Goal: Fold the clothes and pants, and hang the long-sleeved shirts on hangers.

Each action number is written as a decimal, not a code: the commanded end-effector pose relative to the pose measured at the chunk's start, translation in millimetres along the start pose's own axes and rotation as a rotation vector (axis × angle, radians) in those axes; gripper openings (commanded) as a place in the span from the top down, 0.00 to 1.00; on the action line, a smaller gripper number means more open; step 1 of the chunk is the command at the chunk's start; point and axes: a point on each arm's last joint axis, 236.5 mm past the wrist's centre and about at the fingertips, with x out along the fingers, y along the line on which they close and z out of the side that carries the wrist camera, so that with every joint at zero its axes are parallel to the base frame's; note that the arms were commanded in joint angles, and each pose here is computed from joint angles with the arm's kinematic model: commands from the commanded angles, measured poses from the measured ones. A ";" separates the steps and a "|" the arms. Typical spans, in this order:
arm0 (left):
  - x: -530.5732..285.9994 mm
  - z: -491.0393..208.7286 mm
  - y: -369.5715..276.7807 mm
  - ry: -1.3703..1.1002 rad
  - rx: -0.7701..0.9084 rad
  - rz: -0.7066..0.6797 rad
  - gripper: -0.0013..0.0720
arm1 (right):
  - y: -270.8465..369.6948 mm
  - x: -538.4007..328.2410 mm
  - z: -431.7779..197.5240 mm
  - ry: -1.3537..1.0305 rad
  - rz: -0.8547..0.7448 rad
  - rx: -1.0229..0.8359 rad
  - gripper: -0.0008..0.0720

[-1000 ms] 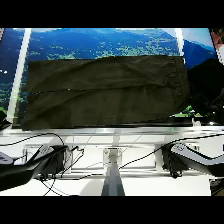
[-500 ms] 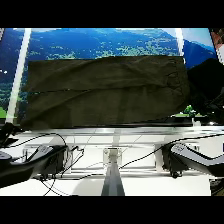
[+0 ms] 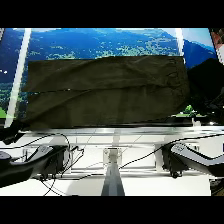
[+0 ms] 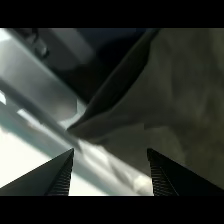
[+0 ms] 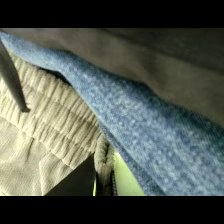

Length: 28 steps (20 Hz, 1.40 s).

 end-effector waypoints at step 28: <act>-135.0 170.7 -155.5 -0.641 0.161 -0.587 0.96 | 100.3 -244.9 83.2 -0.632 -0.156 -0.353 0.95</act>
